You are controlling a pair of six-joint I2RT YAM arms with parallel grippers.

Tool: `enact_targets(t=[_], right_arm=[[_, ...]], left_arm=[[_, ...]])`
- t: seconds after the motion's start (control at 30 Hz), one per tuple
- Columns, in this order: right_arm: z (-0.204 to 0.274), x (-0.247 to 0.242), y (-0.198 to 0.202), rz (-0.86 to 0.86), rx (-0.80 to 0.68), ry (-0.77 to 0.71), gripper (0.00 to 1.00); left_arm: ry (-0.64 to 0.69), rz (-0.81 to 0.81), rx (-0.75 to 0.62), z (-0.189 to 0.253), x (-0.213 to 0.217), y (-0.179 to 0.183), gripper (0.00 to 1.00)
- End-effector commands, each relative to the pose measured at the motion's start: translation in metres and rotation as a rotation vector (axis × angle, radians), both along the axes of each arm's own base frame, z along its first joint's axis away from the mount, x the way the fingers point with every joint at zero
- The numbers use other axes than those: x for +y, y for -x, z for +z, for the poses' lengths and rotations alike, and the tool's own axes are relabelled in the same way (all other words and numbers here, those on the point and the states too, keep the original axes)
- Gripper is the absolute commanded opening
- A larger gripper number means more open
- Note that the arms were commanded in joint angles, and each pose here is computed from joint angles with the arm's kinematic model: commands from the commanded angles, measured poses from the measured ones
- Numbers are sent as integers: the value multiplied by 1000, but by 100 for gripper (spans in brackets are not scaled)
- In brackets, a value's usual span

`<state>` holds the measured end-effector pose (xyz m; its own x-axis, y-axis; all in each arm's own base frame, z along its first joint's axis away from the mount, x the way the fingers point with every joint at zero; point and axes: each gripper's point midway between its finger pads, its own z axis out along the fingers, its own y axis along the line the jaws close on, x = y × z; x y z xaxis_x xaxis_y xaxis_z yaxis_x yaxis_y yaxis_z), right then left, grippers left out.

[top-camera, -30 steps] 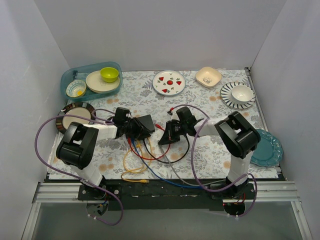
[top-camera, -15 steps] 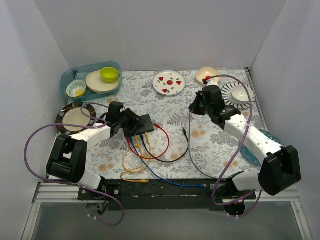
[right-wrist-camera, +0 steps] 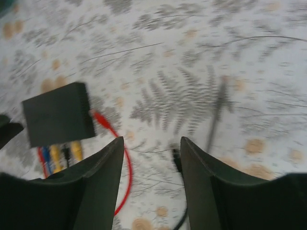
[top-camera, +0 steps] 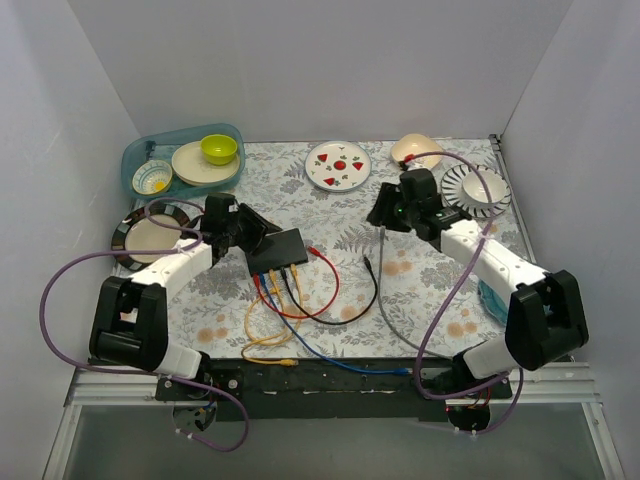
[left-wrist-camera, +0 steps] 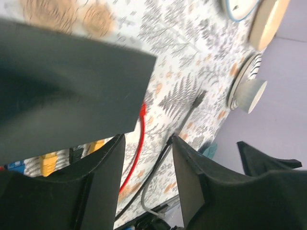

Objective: Pull the plug from the switch port

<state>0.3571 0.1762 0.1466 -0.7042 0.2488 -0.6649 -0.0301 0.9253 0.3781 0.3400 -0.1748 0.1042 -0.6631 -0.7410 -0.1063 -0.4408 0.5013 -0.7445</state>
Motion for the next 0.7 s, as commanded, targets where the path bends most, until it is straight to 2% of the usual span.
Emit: enact_targets(t=[0.0, 0.03, 0.13, 0.23, 0.4, 0.67], right_arm=[[29, 107, 19, 339, -25, -204, 58], [26, 132, 38, 435, -6, -239, 58], [2, 170, 65, 557, 68, -311, 56], [-25, 190, 83, 608, 159, -341, 54], [-51, 210, 95, 643, 242, -379, 54], [-73, 226, 90, 616, 322, -408, 51]], left_arm=[[-39, 32, -72, 26, 13, -26, 44], [-43, 32, -58, 23, 14, -27, 44], [-47, 35, -21, 9, 18, -28, 43], [-55, 37, 13, -8, 23, -26, 42], [-74, 45, 50, -28, 31, -23, 41], [-61, 4, 107, -52, 28, -6, 38]])
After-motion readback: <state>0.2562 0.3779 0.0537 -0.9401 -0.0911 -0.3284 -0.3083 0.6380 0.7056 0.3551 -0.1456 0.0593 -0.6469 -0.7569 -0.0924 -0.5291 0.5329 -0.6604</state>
